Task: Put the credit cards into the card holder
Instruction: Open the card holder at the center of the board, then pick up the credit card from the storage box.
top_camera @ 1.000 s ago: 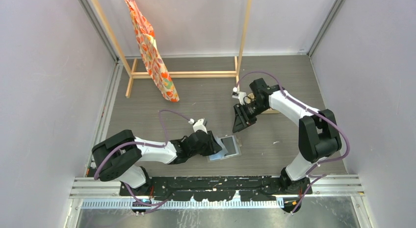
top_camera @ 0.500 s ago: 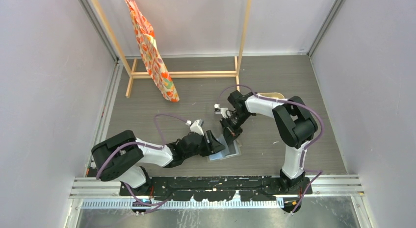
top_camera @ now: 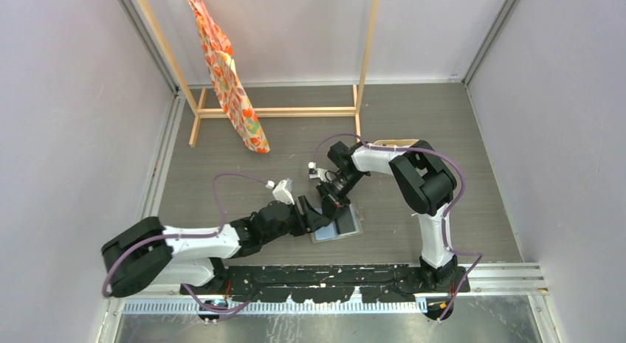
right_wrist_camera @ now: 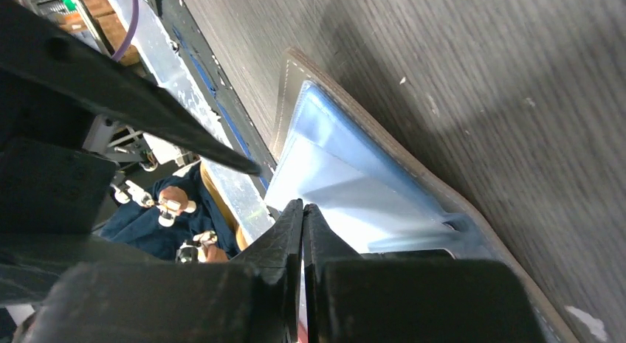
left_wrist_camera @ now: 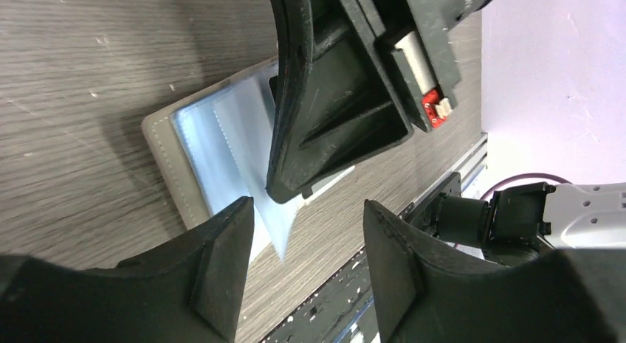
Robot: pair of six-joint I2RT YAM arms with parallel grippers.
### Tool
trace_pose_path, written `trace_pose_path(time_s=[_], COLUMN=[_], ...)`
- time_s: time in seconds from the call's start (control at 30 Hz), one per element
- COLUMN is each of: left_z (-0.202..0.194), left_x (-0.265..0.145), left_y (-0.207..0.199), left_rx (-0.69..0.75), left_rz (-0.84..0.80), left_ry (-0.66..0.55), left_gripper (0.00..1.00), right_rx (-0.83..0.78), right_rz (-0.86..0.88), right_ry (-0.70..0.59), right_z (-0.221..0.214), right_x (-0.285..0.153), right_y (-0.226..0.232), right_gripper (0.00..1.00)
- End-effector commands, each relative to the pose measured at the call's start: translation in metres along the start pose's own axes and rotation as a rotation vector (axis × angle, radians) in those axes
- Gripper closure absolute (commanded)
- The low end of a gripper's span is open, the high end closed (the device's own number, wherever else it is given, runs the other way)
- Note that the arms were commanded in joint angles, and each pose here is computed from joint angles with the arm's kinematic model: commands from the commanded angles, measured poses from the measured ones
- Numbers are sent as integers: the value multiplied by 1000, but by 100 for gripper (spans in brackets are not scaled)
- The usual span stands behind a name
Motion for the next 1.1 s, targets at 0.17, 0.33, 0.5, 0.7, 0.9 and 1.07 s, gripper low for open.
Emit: trace_pose_path(time_s=[0.17,0.33,0.5,0.7,0.9,1.07], left_z=[26,32,30,41,49,48], left_x=[-46,-51,-34,-27,-40,-67], left_y=[0,-15,-27,-35,-25,-13], left_rx=[110,128,155,241,322,338], left_rz=[134,-6,-155,-170,-103,-34], left_ry=[-64,-83,-98,-151,-246,-232], left_gripper=[55,56,57,40,1,0], right_rx=[-50,-174,-289,-285,-132,68], right_rz=[-37,-30,-58,-141,-327,-376], right_ry=[-57,-33,-123,-449,-844,-1001], right_z=[7,1,-16,-40,-62,-56], right_x=[-15,-43,-88,-164,-230,-255], right_y=[10,18,23,12,-20,-47], right_gripper=[89,86,83,80,64,56])
Point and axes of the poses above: each gripper's point midway between its finger pads, its own x axis out along the fingers, its own y axis along the line the jaws close on, z = x × y, the point moved 10 cm from there along -x, back along the fingers, and after that the axes turned 15 degrees about x, right-handed, at the moved point
